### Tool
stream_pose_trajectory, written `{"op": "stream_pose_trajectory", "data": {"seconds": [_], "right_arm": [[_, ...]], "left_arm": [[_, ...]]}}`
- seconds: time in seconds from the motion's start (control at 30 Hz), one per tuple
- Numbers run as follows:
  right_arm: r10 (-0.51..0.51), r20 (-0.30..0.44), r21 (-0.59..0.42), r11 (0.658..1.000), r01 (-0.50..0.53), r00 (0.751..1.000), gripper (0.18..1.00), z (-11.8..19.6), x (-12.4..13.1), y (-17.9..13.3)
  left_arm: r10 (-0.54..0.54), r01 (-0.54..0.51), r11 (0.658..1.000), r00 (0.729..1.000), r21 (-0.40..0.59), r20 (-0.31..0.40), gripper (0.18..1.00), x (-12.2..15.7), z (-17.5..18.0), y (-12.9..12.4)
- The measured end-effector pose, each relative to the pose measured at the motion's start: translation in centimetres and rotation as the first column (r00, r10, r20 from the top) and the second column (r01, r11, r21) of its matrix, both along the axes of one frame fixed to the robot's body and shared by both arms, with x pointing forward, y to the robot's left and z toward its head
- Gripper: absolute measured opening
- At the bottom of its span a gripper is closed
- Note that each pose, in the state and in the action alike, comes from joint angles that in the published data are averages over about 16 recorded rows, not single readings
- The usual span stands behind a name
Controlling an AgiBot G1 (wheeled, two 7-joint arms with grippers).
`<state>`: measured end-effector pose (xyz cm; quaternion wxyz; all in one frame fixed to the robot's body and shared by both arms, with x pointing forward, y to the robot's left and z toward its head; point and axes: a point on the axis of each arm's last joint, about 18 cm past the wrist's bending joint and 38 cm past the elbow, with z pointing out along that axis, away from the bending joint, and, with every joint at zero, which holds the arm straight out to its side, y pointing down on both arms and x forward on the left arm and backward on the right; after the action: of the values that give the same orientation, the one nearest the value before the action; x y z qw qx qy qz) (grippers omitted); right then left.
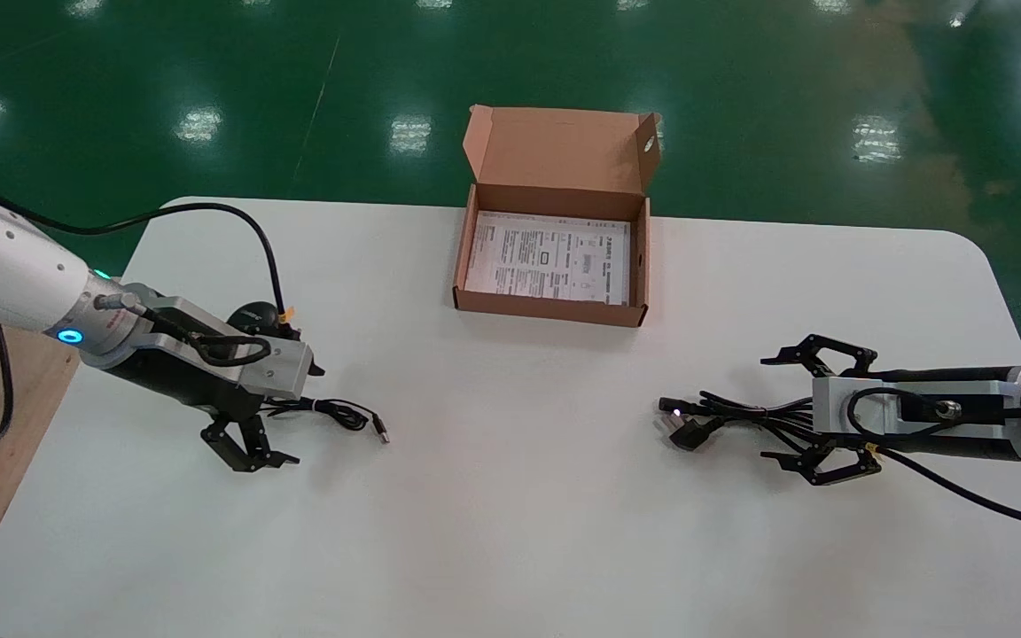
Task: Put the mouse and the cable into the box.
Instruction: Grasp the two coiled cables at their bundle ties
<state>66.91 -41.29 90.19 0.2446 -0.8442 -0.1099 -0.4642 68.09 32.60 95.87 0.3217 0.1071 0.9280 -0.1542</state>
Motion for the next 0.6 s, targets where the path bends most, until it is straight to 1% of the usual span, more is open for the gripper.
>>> {"op": "stream_pose_trajectory", "data": {"seconds": [0.27,0.6], "right_arm": [[-0.02,-0.007,-0.002,1.0,0.02,1.0,1.0,-0.5,0.9,0.6],[-0.029,-0.009,0.001,1.0,0.029,1.0,1.0,-0.6,1.1,0.8]], "left_arm": [[-0.007,0.007,1.0,1.0,0.016,-0.018,1.001,0.0,-1.2,0.2],[-0.013,0.014,1.0,0.999,0.02,-0.032,1.001,-0.2,-1.8,0.2]]}}
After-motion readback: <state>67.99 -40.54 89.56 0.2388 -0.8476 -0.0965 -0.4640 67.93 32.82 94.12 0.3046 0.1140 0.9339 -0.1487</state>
